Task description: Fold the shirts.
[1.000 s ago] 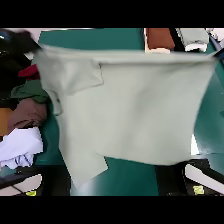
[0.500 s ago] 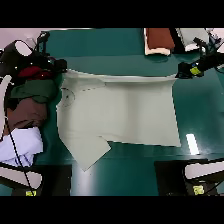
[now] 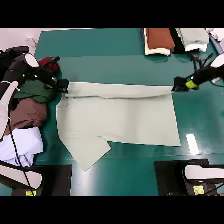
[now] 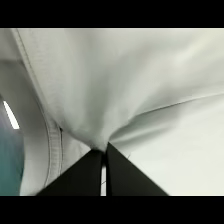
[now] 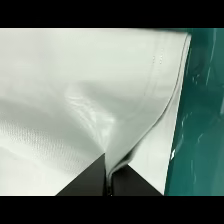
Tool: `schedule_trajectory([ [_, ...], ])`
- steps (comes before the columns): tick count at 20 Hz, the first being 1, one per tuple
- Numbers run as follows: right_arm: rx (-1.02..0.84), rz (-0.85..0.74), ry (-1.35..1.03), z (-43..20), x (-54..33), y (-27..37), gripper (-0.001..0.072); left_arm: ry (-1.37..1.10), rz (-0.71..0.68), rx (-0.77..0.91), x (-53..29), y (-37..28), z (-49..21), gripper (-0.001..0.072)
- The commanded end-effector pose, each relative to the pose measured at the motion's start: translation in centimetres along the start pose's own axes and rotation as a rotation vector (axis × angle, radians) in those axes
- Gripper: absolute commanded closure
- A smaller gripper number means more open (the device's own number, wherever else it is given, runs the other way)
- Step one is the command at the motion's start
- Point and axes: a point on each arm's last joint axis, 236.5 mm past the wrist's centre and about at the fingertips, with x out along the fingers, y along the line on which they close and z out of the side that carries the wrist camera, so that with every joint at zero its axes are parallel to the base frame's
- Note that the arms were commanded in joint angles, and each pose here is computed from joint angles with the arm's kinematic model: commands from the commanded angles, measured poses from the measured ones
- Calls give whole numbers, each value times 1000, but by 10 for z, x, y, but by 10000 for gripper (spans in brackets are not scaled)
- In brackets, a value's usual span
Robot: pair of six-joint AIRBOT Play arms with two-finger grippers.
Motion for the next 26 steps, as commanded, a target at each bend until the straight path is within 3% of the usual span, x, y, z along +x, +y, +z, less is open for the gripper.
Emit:
schedule_trajectory([
  [1, 31, 0, 51, -30, 21, -6, 514, 54, 29, -57, 16, 12, -20, 341],
  [2, 35, -2, 43, -28, 20, -8, 348, 52, 40, -67, 14, 14, -20, 144],
  [3, 38, -2, 27, -24, 13, -9, 343, 45, 64, -72, 6, 17, -21, 194],
  [7, 15, -10, -70, -24, -36, 0, 343, 15, 147, -36, -54, 16, -47, 190],
  [13, -30, -16, -178, -52, -80, 20, 343, 139, 142, -155, -44, 9, -212, 189],
  [19, -51, -19, -266, -47, -102, 28, 344, 248, -70, -324, 9, -32, -298, 190],
  [25, -57, -18, -273, -50, -107, 31, 344, 103, -273, -398, 25, -69, -268, 193],
  [26, -57, -16, -273, -50, -107, 31, 344, 91, -288, -399, 24, -72, -264, 278],
])
